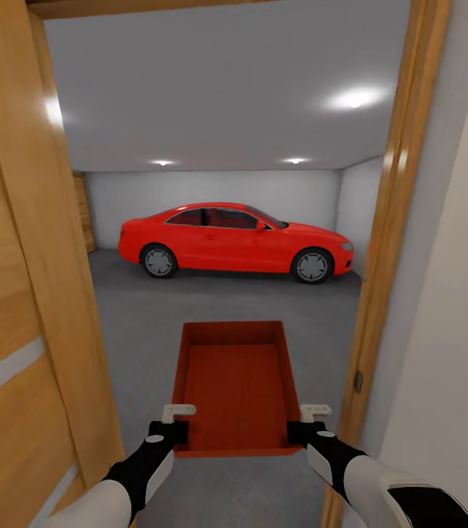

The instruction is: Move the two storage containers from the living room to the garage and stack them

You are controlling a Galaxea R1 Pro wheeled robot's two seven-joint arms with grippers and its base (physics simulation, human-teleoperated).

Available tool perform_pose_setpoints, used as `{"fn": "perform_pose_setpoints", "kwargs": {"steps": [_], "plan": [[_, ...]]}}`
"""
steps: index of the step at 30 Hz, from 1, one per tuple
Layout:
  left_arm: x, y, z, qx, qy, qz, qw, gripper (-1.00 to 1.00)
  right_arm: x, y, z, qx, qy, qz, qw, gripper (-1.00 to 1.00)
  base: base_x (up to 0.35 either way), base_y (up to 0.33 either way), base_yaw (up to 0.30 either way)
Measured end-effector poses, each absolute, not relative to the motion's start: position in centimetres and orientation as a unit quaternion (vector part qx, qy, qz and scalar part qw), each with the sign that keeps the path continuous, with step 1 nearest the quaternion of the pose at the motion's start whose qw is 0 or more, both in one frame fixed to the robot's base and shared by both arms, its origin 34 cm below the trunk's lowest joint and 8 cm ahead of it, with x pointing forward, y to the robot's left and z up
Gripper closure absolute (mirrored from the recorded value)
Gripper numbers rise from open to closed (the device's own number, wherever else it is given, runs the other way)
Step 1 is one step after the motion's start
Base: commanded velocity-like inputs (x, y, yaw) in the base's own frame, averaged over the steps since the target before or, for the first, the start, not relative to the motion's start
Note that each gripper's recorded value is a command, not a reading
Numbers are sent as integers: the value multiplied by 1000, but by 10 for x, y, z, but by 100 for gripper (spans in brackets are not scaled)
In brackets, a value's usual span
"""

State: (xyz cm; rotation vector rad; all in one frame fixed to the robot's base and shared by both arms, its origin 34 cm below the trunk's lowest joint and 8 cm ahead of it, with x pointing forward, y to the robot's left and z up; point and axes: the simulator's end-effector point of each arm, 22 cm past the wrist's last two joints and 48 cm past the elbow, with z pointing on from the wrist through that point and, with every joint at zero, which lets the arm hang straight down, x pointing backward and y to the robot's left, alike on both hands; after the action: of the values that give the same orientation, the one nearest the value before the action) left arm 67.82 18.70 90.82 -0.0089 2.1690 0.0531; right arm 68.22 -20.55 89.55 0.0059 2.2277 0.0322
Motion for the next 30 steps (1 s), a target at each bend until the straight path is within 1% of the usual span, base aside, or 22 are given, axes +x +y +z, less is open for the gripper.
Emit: {"fn": "perform_pose_setpoints", "kwargs": {"steps": [14,17,30], "plan": [[678,187,908,-3,884,22,467,100,682,-206,896,3,897,13,441,100,201,169,-4],[678,187,908,-4,884,21,467,100,682,-206,896,2,897,13,441,100,79,61,-28],[679,187,910,-4,883,21,469,100,683,-206,898,2,896,13,443,100,8,6,-169]]}}
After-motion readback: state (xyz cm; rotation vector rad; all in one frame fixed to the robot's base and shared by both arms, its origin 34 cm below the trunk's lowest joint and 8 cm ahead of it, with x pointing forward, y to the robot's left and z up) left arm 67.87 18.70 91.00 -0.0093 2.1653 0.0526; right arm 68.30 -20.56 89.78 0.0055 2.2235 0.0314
